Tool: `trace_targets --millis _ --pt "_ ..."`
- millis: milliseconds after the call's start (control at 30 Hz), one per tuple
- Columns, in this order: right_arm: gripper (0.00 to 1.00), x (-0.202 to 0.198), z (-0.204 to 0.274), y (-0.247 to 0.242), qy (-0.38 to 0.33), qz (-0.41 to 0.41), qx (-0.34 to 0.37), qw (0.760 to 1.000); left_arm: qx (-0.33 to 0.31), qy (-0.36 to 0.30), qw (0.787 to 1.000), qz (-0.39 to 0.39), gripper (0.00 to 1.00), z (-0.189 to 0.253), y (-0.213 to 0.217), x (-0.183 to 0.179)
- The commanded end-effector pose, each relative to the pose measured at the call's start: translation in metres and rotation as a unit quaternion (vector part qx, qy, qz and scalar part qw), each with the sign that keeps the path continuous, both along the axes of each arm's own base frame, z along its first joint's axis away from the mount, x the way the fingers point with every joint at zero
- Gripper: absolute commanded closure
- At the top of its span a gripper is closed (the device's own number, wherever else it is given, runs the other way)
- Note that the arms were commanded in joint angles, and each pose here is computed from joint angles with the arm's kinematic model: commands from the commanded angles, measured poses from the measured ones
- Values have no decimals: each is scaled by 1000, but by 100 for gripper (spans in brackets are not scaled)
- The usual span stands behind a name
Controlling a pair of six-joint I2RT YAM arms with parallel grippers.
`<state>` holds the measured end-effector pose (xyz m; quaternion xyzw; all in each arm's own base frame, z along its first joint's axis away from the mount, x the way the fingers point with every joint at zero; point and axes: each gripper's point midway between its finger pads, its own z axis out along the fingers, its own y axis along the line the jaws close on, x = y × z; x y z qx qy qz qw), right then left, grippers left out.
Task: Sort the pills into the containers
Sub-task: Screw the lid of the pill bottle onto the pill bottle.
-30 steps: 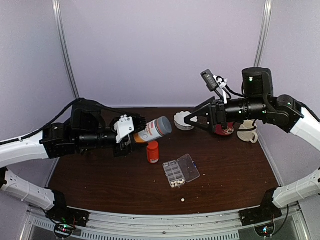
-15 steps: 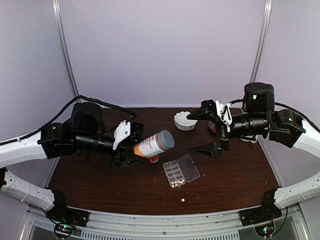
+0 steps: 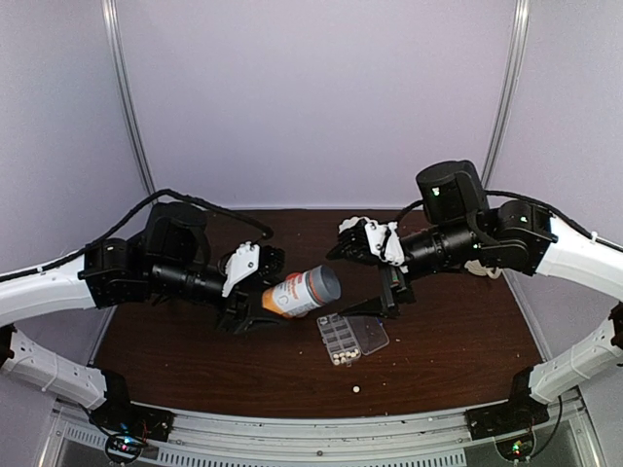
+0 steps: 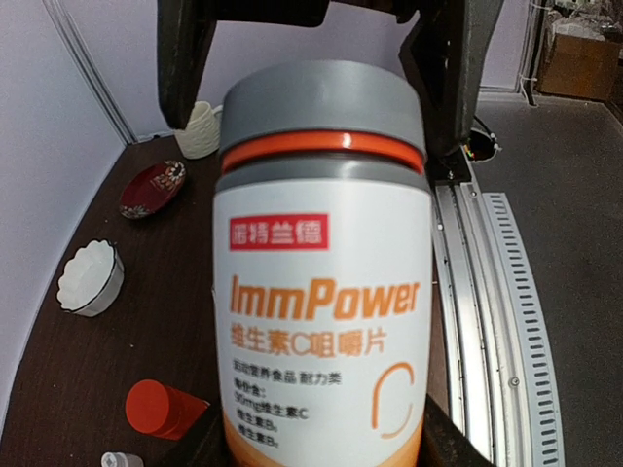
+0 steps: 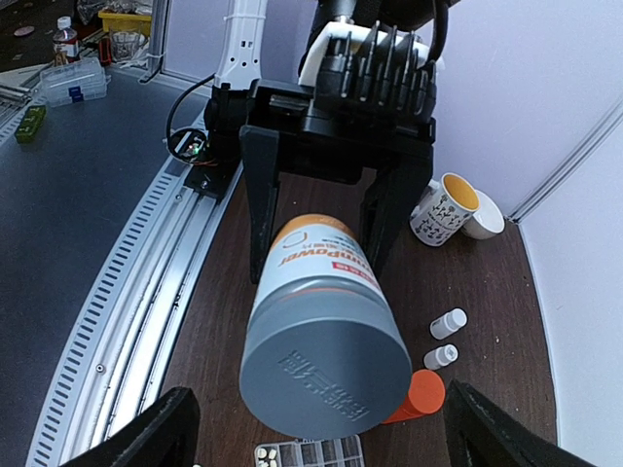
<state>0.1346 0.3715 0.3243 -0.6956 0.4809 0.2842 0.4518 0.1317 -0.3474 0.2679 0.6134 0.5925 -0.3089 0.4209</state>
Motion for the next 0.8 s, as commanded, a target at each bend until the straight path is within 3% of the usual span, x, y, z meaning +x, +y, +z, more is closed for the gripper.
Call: trace_targets --millis 0,233,467,567,767 --pt "12 -6 13 4 -6 17 11 1000 -28 -15 999 -11 100 25 -7 1" --pt "21 -4 12 8 -5 14 13 1000 -25 -15 1000 -11 100 24 -9 2" --pt "21 -3 16 10 -5 15 24 1000 -19 -13 1000 -7 100 20 -10 4" --pt "28 -4 16 10 -4 16 24 1000 -20 -13 1000 -9 100 21 -10 4" --pt "30 -3 14 10 -3 13 21 1000 -22 -15 1000 -10 100 22 -10 4"
